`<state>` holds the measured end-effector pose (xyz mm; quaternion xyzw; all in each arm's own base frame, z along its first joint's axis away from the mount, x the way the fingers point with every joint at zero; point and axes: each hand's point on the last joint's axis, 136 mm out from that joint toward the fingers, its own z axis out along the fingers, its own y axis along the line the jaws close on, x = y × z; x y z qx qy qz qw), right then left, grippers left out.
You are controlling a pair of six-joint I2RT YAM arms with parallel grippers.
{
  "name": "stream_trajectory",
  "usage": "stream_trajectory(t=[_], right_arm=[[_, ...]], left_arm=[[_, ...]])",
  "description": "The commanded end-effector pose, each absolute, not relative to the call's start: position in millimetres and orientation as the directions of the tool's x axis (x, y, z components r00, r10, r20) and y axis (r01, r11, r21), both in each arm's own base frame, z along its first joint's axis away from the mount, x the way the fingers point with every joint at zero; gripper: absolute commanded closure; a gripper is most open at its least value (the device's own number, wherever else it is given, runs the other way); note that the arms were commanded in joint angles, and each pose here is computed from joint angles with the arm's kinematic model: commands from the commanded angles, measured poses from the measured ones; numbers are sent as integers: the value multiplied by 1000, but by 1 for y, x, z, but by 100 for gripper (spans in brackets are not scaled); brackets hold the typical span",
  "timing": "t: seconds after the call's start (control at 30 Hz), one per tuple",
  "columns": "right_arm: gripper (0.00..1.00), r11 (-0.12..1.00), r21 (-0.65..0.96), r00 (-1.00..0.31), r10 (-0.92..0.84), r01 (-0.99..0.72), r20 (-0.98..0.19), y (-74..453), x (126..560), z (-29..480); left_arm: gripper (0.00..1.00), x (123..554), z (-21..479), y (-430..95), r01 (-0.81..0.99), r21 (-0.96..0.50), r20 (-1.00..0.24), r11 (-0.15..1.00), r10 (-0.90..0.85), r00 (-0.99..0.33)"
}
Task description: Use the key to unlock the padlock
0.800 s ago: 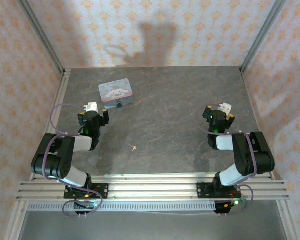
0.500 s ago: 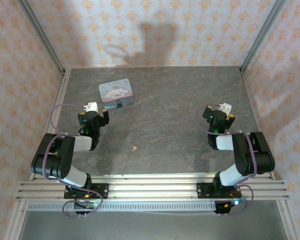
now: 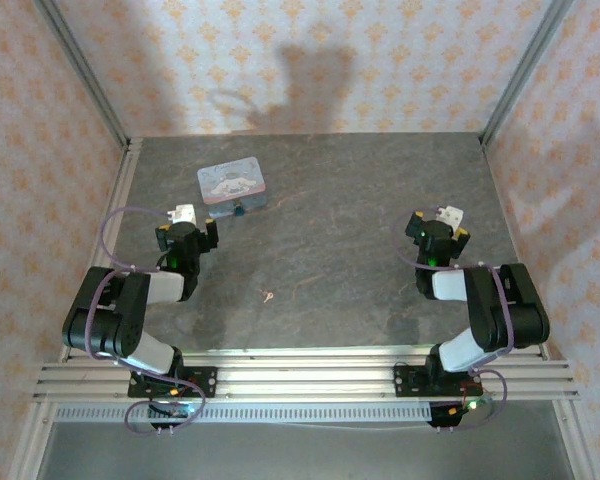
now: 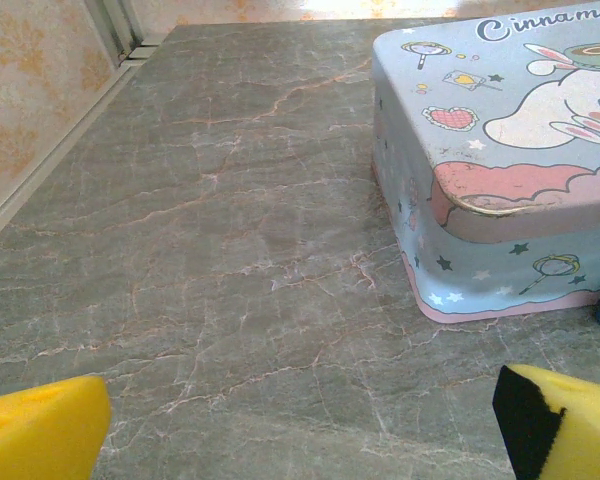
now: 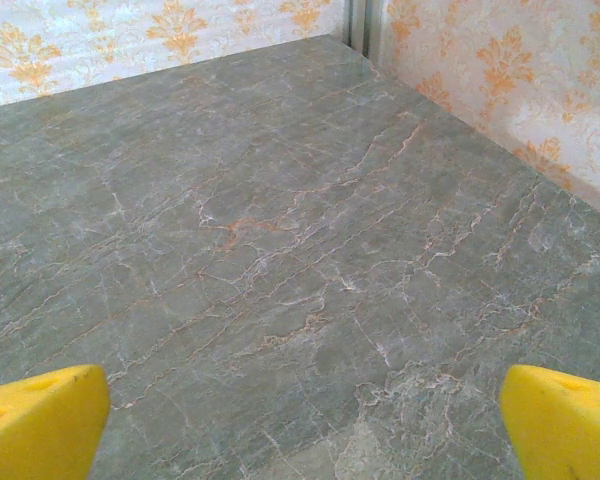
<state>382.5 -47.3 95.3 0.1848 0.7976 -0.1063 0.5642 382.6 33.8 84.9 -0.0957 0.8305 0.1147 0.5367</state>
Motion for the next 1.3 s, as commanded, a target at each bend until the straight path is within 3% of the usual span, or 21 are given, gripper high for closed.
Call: stream_trajectory(t=[0.0,0.9,1.03,1.27], right_arm=[[0,911,33,-296,169,412,-940,-48,383,95],[0,929,27,-317,153,369,-936,-41,387,101],[0,930,-9,-403,151,369,-903,-39,396,130],[3,888,186,-531,407,421,-743,-10,429,154]], left_arm=[[0,388,96,35,-287,76,-925,955,-40,-377],[0,389,110,38,-306,82,-922,949,-44,-386],[0,380,134,48,-383,75,-878,921,-122,-464],[0,390,158,50,-462,-106,-802,881,-351,-484]])
